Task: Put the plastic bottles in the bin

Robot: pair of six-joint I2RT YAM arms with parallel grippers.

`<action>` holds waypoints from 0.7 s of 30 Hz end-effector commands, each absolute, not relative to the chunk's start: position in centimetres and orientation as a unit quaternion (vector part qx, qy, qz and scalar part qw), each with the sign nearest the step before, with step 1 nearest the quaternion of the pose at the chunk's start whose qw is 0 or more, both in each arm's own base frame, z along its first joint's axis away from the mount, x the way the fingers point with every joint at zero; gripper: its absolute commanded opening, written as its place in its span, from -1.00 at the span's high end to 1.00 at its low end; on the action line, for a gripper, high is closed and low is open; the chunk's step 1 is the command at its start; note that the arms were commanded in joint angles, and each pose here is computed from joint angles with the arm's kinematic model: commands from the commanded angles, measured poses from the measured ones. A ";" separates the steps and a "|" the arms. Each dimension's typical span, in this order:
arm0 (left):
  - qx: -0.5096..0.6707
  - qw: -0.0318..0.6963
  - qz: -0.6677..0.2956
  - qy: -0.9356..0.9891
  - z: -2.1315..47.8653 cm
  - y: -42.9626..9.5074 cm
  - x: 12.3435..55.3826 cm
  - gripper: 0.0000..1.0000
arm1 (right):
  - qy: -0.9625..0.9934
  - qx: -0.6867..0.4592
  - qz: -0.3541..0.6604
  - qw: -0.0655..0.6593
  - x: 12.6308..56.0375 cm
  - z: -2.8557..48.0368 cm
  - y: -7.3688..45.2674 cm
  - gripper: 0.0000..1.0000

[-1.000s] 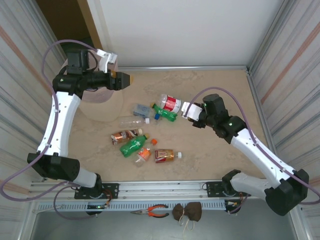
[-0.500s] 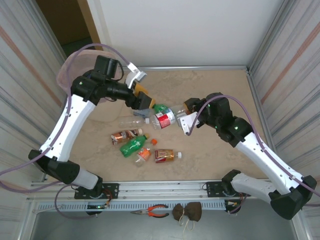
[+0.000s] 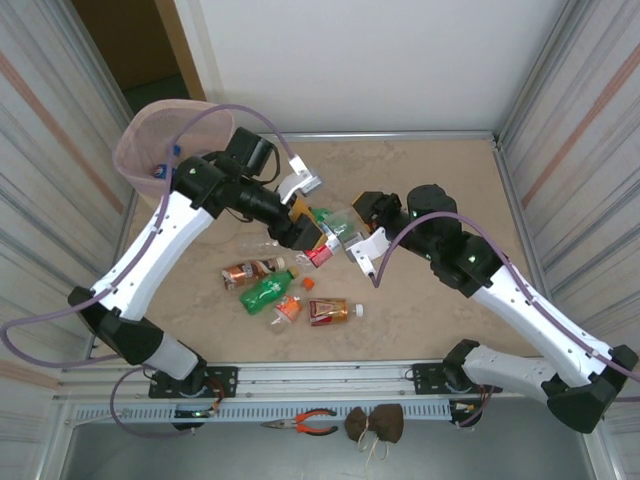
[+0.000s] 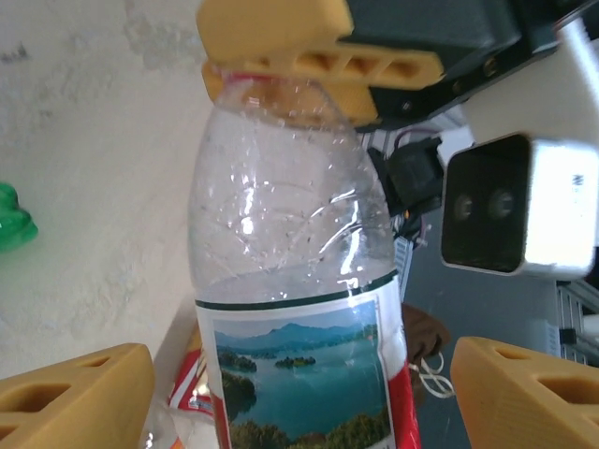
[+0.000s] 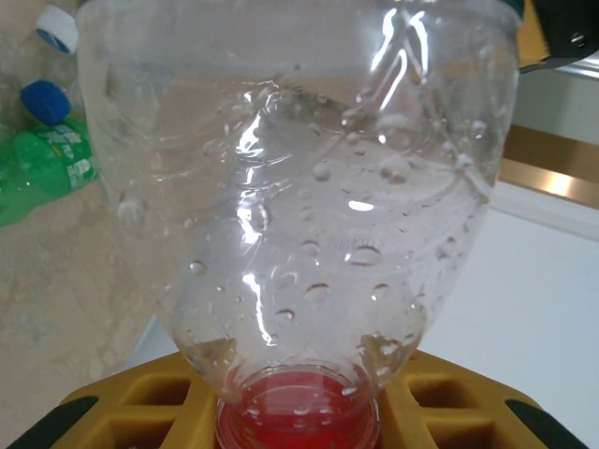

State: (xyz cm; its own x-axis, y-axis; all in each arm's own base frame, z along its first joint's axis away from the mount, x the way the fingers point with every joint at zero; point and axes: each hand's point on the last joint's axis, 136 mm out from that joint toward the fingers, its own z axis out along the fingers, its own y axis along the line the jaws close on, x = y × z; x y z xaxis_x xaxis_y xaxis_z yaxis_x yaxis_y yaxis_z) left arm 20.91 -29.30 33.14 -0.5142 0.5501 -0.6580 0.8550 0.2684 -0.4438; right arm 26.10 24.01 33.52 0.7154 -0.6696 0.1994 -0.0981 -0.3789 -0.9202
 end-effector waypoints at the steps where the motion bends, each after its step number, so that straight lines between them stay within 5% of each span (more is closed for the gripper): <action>1: 0.468 0.165 -0.378 0.781 32.4 -29.2 19.9 -0.66 | 0.231 -0.765 -0.313 0.513 26.5 35.7 24.4 0.90; 21: 0.485 0.133 -0.374 0.779 31.2 -30.6 20.0 -0.43 | 0.219 -0.758 -0.318 0.526 26.5 36.5 25.3 0.91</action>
State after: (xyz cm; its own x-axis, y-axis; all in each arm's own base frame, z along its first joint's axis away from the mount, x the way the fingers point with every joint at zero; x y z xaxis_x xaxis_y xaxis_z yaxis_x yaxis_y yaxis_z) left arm 20.52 -30.48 30.93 -0.5157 0.6398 -0.5699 0.8458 0.2737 -0.4580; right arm 26.22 25.17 33.78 0.7245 -0.6488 0.2326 -0.0530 -0.3889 -0.9197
